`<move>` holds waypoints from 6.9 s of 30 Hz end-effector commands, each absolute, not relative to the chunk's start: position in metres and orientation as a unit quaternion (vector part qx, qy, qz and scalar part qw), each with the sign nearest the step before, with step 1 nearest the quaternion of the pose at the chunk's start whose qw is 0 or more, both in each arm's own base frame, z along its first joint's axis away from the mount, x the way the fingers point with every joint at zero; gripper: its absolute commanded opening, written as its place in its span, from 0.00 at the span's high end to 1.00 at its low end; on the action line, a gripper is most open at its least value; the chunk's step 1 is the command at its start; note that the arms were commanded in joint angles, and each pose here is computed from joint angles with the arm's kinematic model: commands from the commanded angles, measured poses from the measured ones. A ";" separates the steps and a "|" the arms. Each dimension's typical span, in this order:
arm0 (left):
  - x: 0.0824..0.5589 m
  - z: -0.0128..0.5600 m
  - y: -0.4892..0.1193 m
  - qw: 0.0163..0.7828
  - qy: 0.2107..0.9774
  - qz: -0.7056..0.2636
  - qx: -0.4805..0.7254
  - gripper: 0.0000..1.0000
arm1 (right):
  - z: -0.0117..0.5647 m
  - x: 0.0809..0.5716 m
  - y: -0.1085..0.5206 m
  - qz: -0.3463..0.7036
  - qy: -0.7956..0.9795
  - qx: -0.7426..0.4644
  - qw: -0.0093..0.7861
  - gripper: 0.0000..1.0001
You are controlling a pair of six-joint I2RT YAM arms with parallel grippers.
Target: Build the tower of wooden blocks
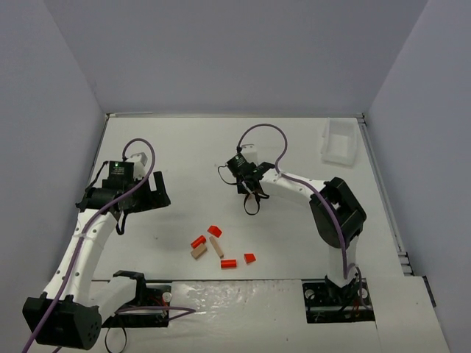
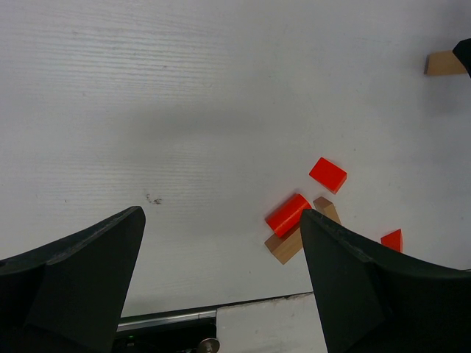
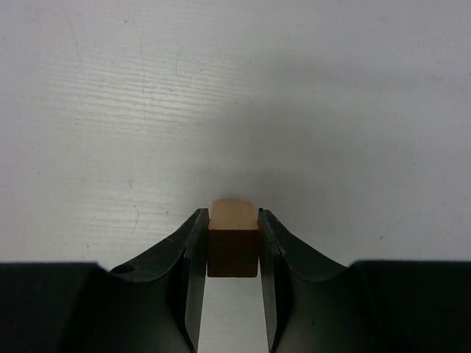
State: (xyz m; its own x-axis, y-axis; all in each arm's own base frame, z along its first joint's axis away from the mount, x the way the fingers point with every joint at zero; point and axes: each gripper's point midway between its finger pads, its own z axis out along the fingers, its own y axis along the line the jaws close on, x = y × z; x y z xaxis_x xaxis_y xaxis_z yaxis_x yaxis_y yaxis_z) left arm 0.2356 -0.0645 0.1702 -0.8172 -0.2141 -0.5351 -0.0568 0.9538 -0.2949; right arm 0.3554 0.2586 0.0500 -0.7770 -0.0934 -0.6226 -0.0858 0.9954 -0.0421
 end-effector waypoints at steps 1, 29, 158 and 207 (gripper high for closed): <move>0.239 0.175 -0.068 0.302 0.940 -0.143 -0.072 0.16 | 0.077 0.382 0.260 0.000 0.931 -0.036 0.362 1.00; 0.229 0.169 -0.096 0.273 0.943 -0.188 -0.029 0.16 | 0.125 0.408 0.256 0.042 0.918 -0.023 0.393 0.34; 0.219 0.223 -0.222 0.404 0.854 -0.073 0.320 1.00 | 0.280 0.324 0.280 0.443 0.812 -0.190 0.328 0.32; 0.270 0.252 -0.270 0.465 0.808 -0.151 0.330 1.00 | 0.239 0.278 0.334 0.485 0.802 -0.266 0.225 0.88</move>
